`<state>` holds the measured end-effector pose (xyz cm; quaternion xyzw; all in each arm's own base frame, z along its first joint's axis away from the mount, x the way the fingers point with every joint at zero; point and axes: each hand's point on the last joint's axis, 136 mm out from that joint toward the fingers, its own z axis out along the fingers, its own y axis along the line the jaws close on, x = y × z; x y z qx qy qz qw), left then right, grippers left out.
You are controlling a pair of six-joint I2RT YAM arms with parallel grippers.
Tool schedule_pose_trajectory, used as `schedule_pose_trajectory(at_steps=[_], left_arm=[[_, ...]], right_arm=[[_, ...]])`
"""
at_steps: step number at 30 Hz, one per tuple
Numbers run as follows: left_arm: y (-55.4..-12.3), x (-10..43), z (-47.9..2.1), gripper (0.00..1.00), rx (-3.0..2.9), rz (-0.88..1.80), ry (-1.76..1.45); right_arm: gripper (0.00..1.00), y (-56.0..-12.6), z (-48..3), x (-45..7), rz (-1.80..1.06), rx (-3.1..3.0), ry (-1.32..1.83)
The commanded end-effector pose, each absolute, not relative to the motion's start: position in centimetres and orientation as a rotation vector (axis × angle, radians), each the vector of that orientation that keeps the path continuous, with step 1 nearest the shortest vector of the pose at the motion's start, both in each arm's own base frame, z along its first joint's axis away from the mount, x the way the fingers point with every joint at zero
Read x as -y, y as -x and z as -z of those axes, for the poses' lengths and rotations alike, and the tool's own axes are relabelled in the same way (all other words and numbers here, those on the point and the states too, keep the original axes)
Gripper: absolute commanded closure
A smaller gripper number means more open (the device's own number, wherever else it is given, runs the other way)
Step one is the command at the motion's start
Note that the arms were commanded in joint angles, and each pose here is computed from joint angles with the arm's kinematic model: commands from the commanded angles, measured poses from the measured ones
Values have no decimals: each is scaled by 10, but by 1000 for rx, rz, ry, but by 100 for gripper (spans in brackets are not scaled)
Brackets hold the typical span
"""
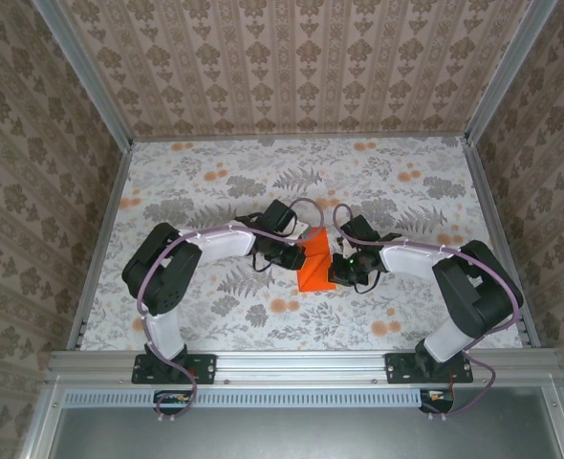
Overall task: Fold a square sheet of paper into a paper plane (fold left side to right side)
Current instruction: Fold the triangle a second time at the center of the table.
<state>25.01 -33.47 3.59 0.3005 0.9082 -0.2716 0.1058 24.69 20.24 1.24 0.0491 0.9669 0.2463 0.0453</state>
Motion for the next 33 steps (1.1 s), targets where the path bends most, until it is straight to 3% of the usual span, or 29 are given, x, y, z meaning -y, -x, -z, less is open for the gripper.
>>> schedule_pose_trajectory(at_steps=[1,33], left_arm=[[-246,333,-35,93,-2669,781,-922],[-253,337,-34,91,-2650,774,-932]], right_arm=[[98,-228,9,-185,-604,-3065,-173],[97,-227,11,-185,-596,-3075,-167]])
